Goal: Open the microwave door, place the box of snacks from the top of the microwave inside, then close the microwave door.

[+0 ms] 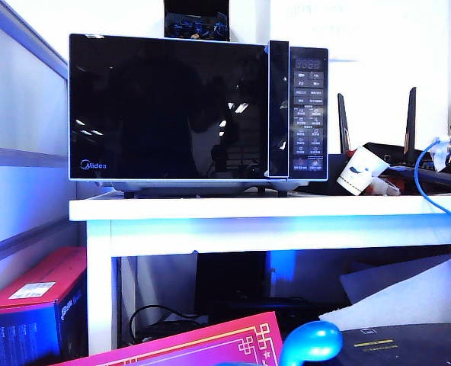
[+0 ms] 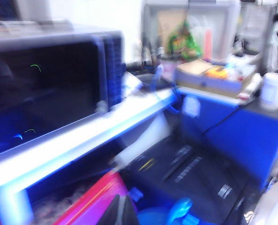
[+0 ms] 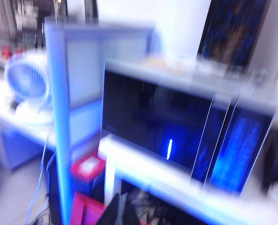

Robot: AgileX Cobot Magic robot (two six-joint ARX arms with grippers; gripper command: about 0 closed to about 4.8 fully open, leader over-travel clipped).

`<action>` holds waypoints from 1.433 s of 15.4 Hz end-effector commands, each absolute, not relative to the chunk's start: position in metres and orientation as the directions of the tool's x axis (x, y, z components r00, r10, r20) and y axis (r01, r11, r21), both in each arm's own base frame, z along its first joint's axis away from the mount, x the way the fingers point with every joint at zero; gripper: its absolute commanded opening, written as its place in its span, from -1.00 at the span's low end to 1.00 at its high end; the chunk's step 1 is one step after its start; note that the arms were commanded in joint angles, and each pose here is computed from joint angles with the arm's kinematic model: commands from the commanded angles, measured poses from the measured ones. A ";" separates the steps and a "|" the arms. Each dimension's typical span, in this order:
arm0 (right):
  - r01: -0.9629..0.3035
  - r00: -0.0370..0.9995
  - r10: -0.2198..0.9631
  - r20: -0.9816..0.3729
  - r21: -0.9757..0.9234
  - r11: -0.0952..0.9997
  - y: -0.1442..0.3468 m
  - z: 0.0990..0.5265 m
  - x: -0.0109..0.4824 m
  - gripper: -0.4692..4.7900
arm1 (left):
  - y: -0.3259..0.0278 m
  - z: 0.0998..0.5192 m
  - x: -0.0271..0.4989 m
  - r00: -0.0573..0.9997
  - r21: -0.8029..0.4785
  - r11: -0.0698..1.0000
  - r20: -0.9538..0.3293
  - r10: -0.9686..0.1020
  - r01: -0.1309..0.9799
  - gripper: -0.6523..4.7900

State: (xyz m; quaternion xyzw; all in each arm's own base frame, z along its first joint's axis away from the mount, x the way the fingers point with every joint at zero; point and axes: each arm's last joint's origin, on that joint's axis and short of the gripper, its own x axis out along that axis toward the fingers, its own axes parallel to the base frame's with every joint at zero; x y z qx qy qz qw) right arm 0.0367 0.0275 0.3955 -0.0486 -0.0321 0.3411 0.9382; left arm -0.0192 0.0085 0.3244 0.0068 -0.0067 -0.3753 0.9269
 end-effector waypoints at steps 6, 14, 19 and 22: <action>-0.483 0.868 0.483 -0.115 0.033 0.875 0.038 0.235 0.065 -0.83 | -0.050 0.204 0.066 0.770 -0.039 0.772 -0.056 -0.636 0.635 -0.78; -0.457 0.836 0.452 -0.311 0.061 0.887 0.045 0.149 0.077 -0.83 | -0.053 0.155 0.077 0.827 -0.026 0.846 -0.197 -0.526 0.532 -0.77; -0.459 0.836 0.454 -0.308 0.061 0.886 0.045 0.149 0.076 -0.83 | -0.053 0.155 0.077 0.823 -0.027 0.844 -0.203 -0.530 0.536 -0.77; -0.459 0.836 0.454 -0.309 0.061 0.886 0.045 0.149 0.076 -0.83 | -0.053 0.155 0.077 0.823 -0.027 0.844 -0.203 -0.530 0.536 -0.77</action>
